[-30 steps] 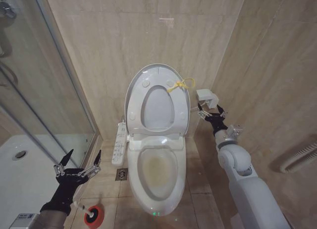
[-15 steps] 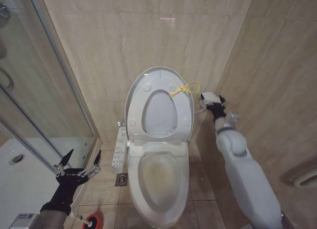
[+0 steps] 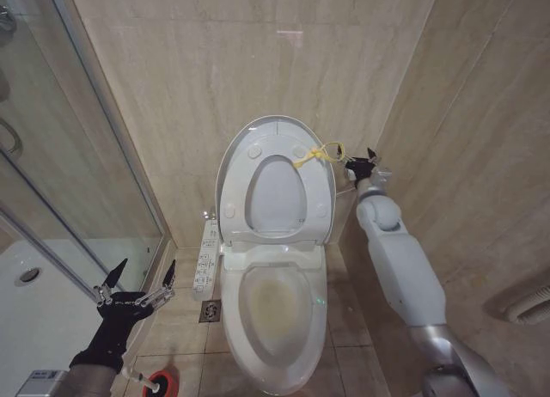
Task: Open the toilet lid, clean the toilet bowl with a toilet brush, close the toilet lid, and flush.
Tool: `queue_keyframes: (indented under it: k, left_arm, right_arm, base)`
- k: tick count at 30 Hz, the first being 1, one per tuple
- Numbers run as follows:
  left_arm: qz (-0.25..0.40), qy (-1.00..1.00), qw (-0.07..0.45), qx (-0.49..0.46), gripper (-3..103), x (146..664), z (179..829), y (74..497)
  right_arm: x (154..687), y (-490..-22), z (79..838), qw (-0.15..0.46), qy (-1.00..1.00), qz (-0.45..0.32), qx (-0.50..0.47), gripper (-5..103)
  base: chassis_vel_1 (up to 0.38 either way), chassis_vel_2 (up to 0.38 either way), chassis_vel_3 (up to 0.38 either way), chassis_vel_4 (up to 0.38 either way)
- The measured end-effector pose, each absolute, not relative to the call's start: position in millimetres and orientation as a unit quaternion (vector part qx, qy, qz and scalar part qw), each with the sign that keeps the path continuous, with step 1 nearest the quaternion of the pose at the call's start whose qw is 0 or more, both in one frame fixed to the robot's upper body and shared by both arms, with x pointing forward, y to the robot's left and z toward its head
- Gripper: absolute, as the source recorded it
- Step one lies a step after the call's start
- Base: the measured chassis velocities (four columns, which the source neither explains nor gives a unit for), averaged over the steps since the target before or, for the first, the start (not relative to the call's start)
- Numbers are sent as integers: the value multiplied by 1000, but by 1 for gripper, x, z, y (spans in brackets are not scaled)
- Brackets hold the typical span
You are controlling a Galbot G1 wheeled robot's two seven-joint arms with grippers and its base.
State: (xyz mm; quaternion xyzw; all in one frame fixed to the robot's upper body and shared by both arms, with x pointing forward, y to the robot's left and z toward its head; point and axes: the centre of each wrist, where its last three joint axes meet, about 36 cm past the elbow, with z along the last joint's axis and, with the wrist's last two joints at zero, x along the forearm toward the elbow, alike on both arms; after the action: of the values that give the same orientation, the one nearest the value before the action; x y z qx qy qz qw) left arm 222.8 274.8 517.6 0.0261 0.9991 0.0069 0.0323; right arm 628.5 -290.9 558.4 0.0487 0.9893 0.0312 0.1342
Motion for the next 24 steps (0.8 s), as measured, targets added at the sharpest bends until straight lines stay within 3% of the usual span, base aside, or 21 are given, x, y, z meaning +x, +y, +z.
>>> queue_keyframes:
  k: [9,24]
  left_arm:
    - [7,999,32,26,100,223,518,275]
    - [7,999,32,26,100,223,518,275]
  right_arm:
    - [643,-271,578,146,989,10,26,100]
    - [548,-258,560,104,993,-31,-49,100]
  base:
    - [0,0,0,0]
    - [0,0,0,0]
